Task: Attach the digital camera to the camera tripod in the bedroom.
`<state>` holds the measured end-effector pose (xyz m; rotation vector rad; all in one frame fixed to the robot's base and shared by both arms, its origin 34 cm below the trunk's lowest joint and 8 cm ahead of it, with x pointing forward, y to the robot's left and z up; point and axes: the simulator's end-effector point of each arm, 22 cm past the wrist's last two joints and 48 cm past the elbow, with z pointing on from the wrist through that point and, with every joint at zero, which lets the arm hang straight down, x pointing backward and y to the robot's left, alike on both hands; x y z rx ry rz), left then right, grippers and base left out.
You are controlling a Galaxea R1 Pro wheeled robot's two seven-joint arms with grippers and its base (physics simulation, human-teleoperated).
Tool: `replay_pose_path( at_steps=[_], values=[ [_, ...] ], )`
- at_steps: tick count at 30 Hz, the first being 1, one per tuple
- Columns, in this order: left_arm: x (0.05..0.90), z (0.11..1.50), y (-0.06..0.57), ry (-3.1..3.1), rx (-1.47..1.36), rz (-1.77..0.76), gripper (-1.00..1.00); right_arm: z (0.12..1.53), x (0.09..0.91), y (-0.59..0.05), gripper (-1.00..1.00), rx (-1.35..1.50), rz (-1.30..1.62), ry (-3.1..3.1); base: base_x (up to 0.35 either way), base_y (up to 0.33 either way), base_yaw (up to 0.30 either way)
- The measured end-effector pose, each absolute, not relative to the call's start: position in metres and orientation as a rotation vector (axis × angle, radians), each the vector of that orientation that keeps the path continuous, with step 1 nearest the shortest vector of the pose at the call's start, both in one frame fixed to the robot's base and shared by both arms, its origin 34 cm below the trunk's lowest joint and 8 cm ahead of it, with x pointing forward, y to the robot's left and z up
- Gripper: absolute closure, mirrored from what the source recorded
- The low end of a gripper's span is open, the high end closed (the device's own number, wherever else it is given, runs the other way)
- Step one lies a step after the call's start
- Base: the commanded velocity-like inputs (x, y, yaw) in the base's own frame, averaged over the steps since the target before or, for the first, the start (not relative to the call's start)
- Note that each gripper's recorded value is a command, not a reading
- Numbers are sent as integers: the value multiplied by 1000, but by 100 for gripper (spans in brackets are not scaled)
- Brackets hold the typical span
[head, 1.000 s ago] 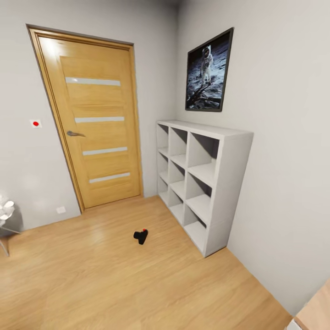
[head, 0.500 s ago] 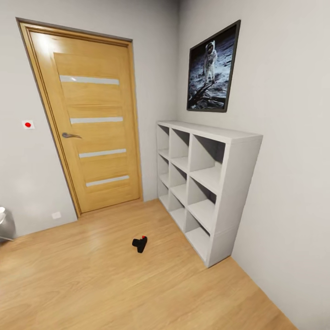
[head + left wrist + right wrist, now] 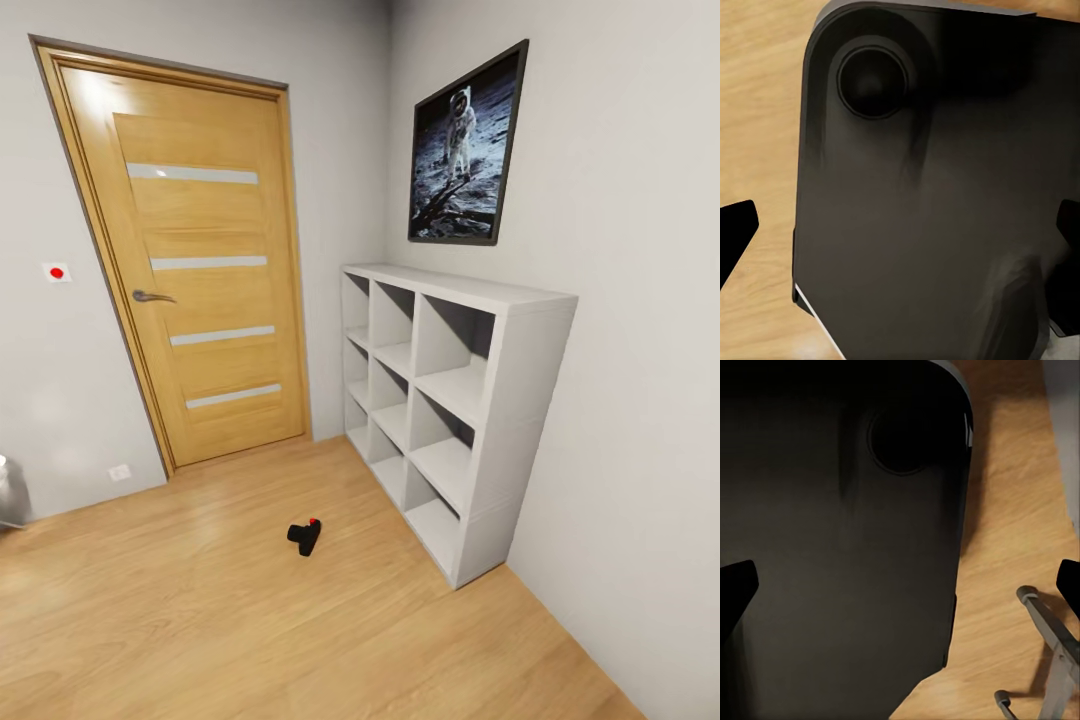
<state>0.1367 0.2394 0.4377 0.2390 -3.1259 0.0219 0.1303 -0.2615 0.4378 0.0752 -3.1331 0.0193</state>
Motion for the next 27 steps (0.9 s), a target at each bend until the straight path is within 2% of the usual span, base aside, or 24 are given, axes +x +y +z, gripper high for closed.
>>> replay_pose_path(
  at_steps=[9,27],
  values=[
    [137,438,239,-3126,240,22,-100,438,130,-261,-100,108,28,-3131,0,0,30],
    [137,438,239,-3126,240,22,-100,438,130,-262,-100,111,35,-3131,0,0,252]
  ],
)
